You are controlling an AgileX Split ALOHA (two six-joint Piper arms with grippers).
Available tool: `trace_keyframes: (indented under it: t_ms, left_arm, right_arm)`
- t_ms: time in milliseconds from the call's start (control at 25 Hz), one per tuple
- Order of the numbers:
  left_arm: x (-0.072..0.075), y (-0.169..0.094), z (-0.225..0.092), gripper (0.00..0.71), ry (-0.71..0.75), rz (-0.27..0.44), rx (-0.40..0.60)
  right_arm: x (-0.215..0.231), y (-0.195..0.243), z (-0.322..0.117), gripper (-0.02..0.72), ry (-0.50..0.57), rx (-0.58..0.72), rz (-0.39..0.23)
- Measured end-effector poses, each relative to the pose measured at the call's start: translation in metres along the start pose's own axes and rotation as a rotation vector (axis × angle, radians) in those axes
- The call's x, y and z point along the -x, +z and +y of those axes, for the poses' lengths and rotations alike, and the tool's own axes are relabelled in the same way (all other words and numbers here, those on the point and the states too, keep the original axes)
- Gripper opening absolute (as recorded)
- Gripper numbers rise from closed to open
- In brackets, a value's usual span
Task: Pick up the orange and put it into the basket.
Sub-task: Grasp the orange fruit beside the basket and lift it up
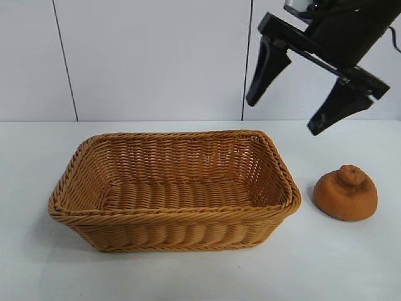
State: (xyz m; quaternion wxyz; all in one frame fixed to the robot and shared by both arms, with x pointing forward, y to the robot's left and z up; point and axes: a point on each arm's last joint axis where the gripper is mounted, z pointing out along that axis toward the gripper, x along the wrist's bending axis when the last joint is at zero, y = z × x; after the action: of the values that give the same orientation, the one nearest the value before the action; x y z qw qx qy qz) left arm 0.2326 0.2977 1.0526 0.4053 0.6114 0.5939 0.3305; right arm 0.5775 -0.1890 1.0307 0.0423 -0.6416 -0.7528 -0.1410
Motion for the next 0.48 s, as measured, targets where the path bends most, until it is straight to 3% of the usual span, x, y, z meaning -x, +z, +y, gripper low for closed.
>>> trace_keyframes:
  t_ms: [160, 480]
  left_arm:
    - [0.000, 0.000, 0.000, 0.582, 0.000, 0.000, 0.000]
    - [0.000, 0.000, 0.000, 0.582, 0.000, 0.000, 0.000]
  right_arm:
    - [0.013, -0.012, 0.003, 0.641, -0.028, -0.011, -0.165]
    - [0.061, -0.015, 0.009, 0.641, 0.105, 0.001, -0.183]
